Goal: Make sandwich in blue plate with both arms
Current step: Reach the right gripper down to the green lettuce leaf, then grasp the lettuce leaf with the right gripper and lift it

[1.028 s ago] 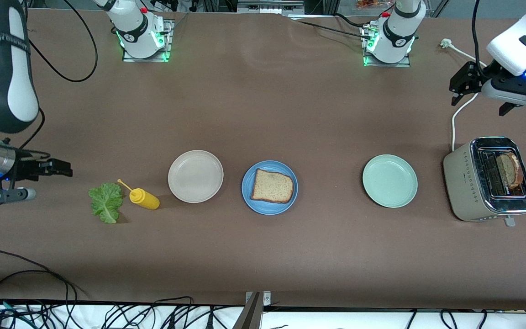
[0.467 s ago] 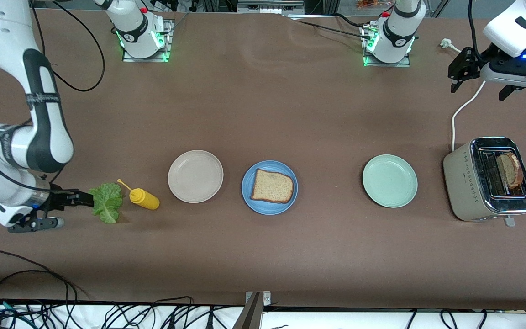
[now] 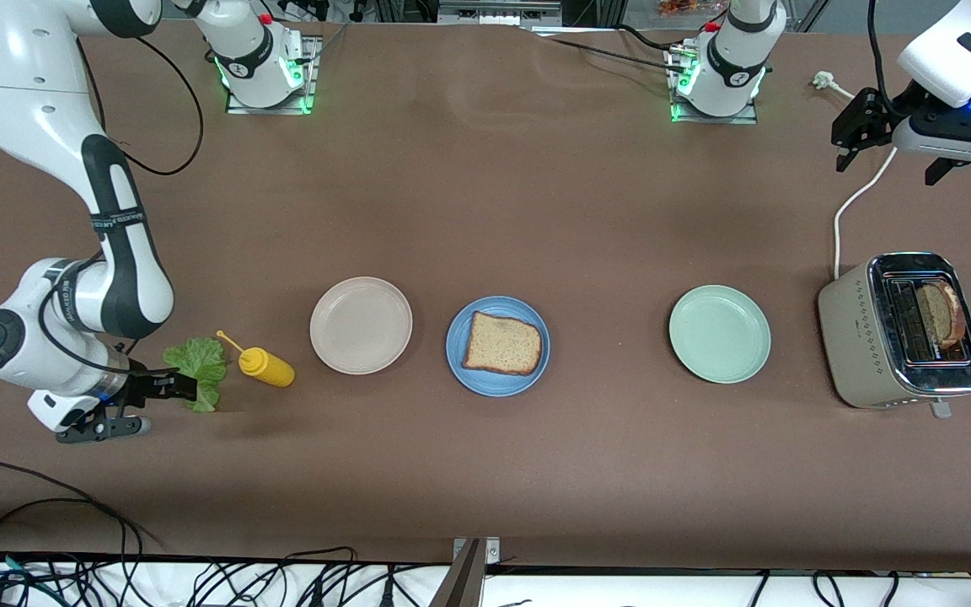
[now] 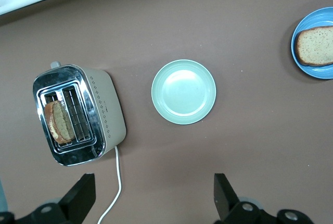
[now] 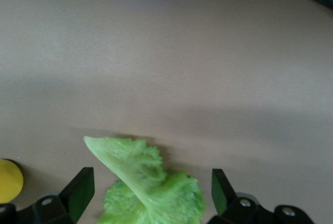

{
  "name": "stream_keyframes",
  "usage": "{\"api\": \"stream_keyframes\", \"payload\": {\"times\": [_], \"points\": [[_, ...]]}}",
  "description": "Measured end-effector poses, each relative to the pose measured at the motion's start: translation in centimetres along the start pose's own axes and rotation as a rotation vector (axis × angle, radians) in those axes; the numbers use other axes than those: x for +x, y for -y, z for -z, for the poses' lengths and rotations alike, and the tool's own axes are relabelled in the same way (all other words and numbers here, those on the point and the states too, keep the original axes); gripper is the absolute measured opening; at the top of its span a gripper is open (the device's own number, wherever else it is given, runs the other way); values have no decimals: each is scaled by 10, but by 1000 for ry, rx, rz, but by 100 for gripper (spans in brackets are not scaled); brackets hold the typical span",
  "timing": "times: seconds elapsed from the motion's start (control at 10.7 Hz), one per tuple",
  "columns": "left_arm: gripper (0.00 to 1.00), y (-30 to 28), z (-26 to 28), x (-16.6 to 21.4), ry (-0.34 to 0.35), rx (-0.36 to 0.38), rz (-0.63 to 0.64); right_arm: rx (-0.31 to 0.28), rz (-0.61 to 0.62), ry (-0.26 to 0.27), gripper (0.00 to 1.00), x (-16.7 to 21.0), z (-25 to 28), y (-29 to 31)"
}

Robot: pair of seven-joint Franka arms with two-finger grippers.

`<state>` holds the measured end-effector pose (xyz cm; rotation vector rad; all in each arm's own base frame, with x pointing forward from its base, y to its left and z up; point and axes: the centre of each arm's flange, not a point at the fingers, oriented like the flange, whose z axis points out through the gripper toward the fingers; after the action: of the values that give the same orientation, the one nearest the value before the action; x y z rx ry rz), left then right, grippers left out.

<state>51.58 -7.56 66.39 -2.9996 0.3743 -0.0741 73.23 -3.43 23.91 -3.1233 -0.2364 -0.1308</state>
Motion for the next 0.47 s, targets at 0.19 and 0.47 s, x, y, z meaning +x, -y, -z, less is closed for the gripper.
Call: {"api": "stream_keyframes", "payload": {"times": [0.19,0.47], "points": [[100,2,-1,0,4,-1,3,10,16,7,100,1,-12,14],[100,2,-2,0,6,-2,4,15,27,22,100,0,-24,24]]}}
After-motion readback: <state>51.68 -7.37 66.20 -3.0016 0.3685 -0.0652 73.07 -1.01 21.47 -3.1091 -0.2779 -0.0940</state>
